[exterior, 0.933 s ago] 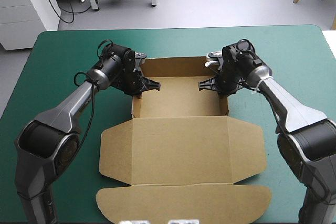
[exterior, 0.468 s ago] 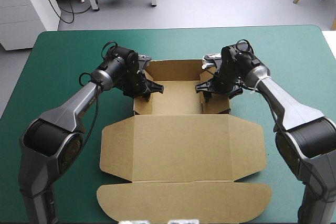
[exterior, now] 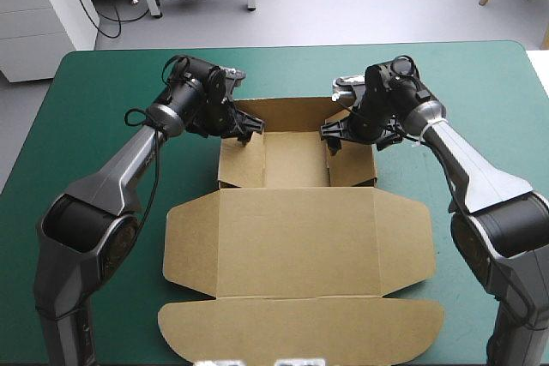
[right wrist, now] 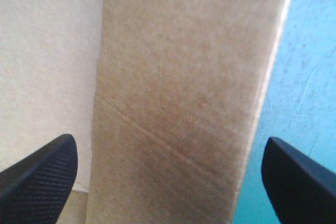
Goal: Fold the box
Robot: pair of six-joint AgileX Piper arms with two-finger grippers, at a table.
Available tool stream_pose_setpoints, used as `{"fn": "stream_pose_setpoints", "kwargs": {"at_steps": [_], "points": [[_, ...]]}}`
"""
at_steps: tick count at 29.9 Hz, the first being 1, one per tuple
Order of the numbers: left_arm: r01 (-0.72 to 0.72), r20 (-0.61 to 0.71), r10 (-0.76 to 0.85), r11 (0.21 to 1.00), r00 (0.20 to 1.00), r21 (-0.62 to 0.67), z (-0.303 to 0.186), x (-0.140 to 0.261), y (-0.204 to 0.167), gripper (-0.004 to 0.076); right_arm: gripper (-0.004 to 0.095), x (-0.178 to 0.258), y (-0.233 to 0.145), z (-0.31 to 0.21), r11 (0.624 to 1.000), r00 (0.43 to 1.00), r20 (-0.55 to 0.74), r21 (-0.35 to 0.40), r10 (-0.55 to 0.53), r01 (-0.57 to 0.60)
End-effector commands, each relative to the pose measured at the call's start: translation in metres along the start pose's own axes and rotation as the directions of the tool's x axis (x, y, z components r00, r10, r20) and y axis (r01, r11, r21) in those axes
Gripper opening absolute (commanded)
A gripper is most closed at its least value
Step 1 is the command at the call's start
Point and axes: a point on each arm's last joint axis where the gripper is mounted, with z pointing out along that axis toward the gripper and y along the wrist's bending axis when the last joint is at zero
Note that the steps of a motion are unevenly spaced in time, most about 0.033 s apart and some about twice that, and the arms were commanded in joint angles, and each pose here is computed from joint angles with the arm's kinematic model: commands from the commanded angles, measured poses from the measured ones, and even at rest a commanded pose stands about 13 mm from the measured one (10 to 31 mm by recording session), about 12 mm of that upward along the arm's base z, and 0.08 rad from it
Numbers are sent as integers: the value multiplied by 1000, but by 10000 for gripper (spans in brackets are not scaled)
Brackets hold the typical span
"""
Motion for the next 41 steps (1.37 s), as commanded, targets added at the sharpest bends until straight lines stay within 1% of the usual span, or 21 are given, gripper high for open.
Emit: {"fn": "stream_pose_setpoints", "kwargs": {"at_steps": [1,6,8,13,14,15,16,17,19,21,24,32,36,41], "points": [[3,149,-1,1000,989,-16,-66,-10,6,584,874,-10,3,-60,999,984,181,-32,6,0],[14,320,-23,999,947,29,-125,-16,9,584,874,-6,5,-110,999,951,308,-53,9,8],[-7,380,-5,999,925,32,-149,-14,11,584,874,0,5,-128,998,939,345,-57,8,12],[-37,491,24,999,871,17,-204,5,22,579,874,20,4,-175,997,897,441,-75,23,12],[-54,511,42,999,859,8,-214,11,24,568,874,25,3,-184,997,888,459,-76,22,14],[-77,530,69,997,845,-6,-225,16,26,539,874,29,3,-192,997,879,477,-77,22,17],[-100,543,97,995,834,-24,-233,21,28,499,874,33,2,-199,997,871,491,-79,26,15],[-118,558,123,992,820,-45,-242,27,31,424,874,36,2,-204,997,865,502,-79,25,17],[-137,582,165,986,796,-92,-259,38,37,232,874,41,1,-213,997,853,521,-76,24,18],[-145,597,200,980,777,-139,-273,52,44,-6,874,46,0,-218,997,848,529,-76,24,19],[-136,602,229,971,765,-196,-289,75,55,-4,874,50,-1,-215,998,855,518,-64,20,16],[-141,549,268,955,792,-263,-294,149,77,-8,874,42,-10,-162,999,922,386,35,11,-27],[-142,534,252,961,807,-238,-287,183,83,-8,874,27,-9,-133,999,943,334,39,13,-27],[-170,525,250,966,814,-196,-272,214,84,-8,874,10,-8,-87,998,971,238,59,-6,-8]]}}
